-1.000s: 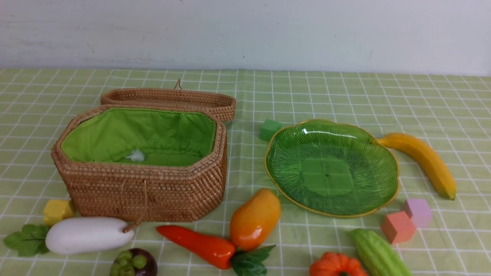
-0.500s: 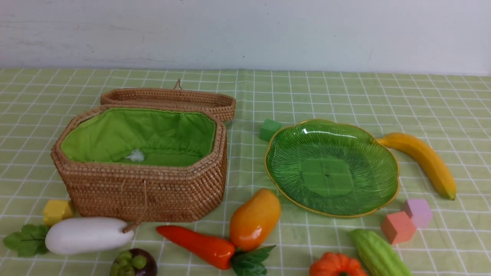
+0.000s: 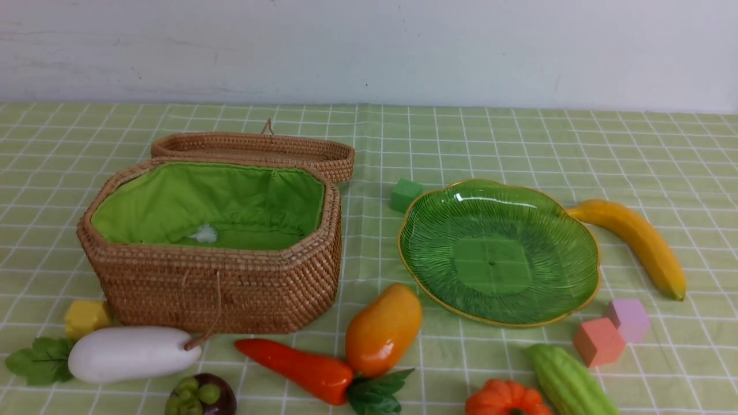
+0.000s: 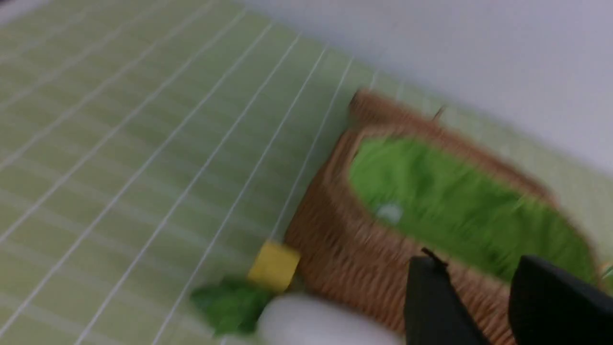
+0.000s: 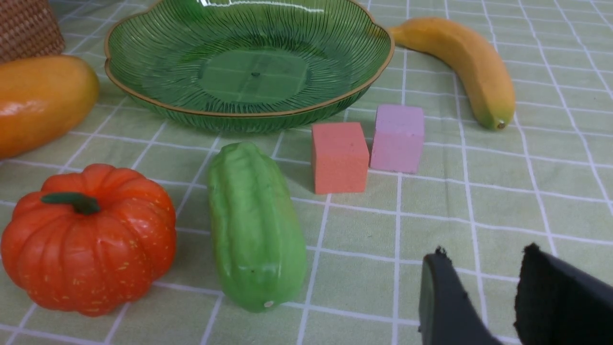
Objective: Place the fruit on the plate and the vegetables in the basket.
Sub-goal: Grab a mangosteen with your left arm and put it on the plate on the right
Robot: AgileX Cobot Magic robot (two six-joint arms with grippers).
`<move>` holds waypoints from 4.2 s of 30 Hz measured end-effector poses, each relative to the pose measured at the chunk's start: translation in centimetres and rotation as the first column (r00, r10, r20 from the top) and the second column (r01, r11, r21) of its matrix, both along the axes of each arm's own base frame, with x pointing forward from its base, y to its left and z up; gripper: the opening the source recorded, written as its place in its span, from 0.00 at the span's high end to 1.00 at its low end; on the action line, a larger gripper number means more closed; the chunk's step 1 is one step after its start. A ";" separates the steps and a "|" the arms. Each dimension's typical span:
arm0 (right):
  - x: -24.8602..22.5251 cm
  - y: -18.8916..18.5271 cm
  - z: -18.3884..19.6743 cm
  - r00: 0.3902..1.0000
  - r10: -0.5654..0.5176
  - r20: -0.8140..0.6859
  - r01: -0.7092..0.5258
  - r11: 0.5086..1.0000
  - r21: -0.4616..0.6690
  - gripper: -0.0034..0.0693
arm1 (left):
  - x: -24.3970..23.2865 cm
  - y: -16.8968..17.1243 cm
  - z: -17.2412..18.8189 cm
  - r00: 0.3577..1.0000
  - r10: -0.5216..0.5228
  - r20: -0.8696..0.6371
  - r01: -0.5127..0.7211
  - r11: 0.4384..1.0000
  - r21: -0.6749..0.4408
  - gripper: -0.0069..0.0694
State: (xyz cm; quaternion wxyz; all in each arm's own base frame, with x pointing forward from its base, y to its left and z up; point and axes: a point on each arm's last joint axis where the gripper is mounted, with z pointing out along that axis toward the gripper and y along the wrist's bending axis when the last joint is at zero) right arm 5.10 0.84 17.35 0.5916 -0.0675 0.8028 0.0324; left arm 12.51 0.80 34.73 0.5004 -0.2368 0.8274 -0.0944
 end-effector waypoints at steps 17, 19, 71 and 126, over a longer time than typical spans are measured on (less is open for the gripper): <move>0.0 0.0 0.0 1.000 0.000 0.000 0.000 1.000 0.000 0.62 | 6.5 -6.7 -6.9 0.601 -0.569 -0.562 0.573 0.797 -0.194 0.47; 0.0 0.0 0.0 1.000 0.000 0.000 0.000 1.000 0.000 0.62 | 6.6 -7.4 -7.6 0.568 -0.548 -0.614 0.601 0.786 -0.146 0.37; 0.0 0.0 0.0 1.000 0.000 0.003 0.000 1.000 0.000 0.62 | 8.4 -10.1 -9.7 0.629 -0.414 -0.658 0.484 0.871 -0.085 0.20; 0.2 -0.1 0.2 0.999 -0.007 0.053 0.008 0.999 -0.035 0.62 | 20.8 -6.0 -0.9 0.880 -0.246 -0.407 0.239 0.969 -0.068 0.20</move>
